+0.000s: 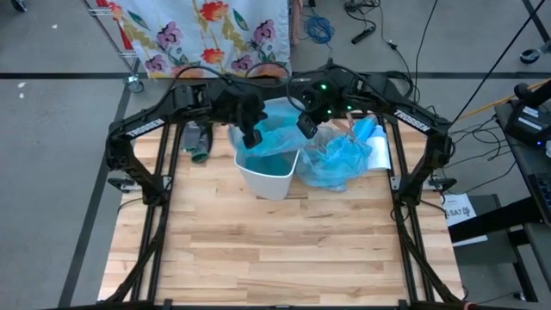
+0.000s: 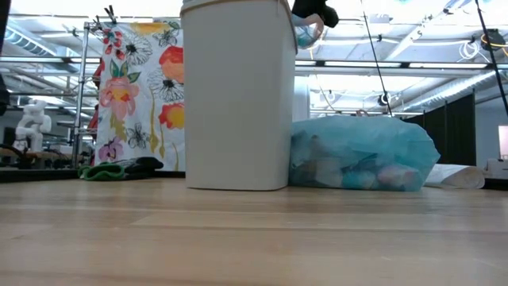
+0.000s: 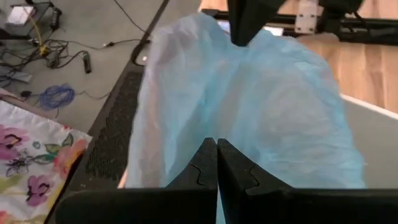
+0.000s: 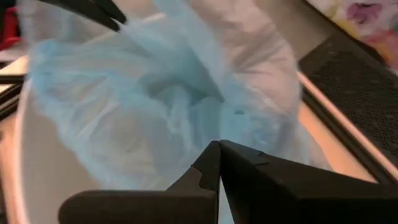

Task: Place trash/remove bag and relplace
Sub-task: Insert the new blue trash bag into the trash bin

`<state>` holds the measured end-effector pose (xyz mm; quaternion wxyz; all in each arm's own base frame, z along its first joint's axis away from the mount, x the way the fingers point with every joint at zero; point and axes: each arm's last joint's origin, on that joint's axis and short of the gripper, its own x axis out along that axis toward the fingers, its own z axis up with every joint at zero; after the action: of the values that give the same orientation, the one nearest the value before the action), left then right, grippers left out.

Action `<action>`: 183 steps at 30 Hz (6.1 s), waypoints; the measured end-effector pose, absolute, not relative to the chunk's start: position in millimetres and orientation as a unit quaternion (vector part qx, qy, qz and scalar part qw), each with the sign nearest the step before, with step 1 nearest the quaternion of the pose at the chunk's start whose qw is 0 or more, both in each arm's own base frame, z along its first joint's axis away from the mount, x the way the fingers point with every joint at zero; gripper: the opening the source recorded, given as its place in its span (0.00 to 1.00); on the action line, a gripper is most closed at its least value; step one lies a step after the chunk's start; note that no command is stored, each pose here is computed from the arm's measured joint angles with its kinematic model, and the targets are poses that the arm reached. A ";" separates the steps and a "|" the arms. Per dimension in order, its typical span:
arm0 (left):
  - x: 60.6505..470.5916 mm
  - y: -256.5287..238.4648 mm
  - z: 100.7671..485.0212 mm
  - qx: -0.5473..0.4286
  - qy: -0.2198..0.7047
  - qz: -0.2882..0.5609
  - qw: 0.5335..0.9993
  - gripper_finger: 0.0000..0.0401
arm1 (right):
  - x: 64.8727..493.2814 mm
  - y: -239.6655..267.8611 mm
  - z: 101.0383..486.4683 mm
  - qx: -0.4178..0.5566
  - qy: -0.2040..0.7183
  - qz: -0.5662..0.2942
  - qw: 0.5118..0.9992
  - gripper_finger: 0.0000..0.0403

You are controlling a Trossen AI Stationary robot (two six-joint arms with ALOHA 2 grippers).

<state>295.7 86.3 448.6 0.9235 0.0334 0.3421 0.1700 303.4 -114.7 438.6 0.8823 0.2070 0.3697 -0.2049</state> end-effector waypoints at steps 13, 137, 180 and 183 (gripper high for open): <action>278.0 116.1 432.0 -0.027 0.406 0.253 0.878 0.00 | 320.5 -127.3 410.2 0.247 0.421 -0.237 0.840 0.00; 202.0 16.8 354.2 -0.181 0.123 0.158 0.963 0.00 | 297.0 -39.0 428.9 0.215 0.379 -0.248 0.865 0.00; 233.0 -80.1 371.2 -0.189 0.079 0.043 0.978 0.00 | 285.2 22.7 429.2 0.125 0.432 -0.091 0.889 0.02; 232.0 -79.7 366.3 -0.181 0.102 0.049 0.977 0.00 | 285.8 22.1 429.6 0.098 0.429 -0.089 0.894 0.08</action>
<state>232.0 -79.7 366.3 0.9769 -0.1813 0.1022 0.0486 285.8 22.1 429.6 0.8937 0.0976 0.4287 -0.0888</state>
